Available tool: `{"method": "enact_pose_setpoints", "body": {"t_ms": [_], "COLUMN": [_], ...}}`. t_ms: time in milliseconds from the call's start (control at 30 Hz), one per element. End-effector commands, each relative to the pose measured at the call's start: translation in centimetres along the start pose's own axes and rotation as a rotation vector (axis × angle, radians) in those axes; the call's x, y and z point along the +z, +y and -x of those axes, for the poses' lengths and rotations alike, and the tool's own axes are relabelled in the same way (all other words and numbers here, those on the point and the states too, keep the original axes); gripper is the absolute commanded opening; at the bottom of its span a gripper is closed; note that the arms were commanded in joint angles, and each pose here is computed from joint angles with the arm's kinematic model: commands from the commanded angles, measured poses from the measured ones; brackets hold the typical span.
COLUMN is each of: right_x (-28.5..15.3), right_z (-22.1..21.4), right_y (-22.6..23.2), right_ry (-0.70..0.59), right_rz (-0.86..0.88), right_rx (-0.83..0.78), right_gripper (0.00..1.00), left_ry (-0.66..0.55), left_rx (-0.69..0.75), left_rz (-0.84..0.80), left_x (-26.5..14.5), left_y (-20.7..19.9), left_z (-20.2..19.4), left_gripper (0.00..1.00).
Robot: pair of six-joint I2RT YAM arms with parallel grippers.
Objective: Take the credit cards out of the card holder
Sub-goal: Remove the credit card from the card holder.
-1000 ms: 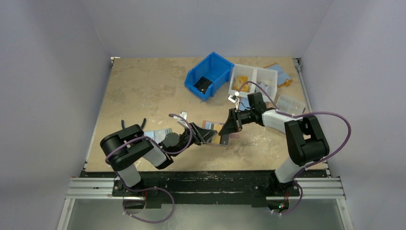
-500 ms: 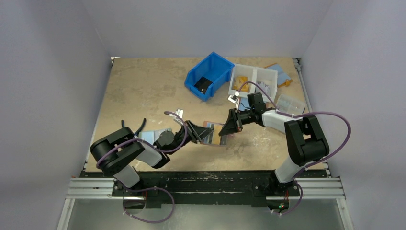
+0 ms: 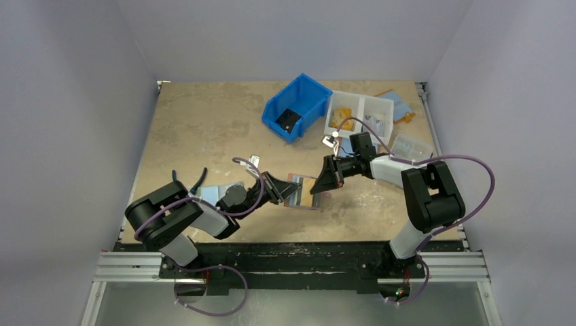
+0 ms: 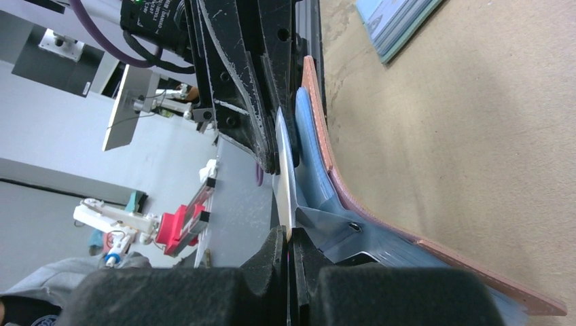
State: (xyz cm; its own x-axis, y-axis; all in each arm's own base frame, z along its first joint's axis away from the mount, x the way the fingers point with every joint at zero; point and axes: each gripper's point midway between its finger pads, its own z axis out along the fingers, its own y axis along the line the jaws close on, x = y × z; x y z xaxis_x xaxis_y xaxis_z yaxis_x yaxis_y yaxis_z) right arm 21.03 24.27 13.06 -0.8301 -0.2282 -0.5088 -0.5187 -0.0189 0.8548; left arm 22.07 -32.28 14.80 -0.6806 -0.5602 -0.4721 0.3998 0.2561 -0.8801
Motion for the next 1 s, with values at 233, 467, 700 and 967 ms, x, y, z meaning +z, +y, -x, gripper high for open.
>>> {"method": "enact_pose_setpoints", "body": {"t_ms": [233,467,700,967], "right_x": [-0.1,-0.2,0.0,0.1], "right_z": [0.1,-1.0,-2.2,-3.6], "right_y": [-0.6,-3.7,-6.1,-7.7], "right_ry": [-0.003,0.018,0.05,0.118], "right_rz": [-0.006,-0.13,-0.184,-0.218], "right_rx": [-0.008,0.038,0.09,0.12], "right_gripper": [0.05,0.04,0.04,0.04], "left_ry": [-0.038,-0.013,0.001,0.016], "left_rx": [-0.021,-0.038,-0.097,-0.09], "left_rz": [-0.061,-0.021,0.03,0.09], "left_x": [-1.1,-1.1,-2.1,-2.6], "left_y": [-1.2,0.9,4.3,6.4], "left_z": [1.1,0.0,-1.7,-2.4], "left_gripper": [0.03,0.03,0.02,0.02]}}
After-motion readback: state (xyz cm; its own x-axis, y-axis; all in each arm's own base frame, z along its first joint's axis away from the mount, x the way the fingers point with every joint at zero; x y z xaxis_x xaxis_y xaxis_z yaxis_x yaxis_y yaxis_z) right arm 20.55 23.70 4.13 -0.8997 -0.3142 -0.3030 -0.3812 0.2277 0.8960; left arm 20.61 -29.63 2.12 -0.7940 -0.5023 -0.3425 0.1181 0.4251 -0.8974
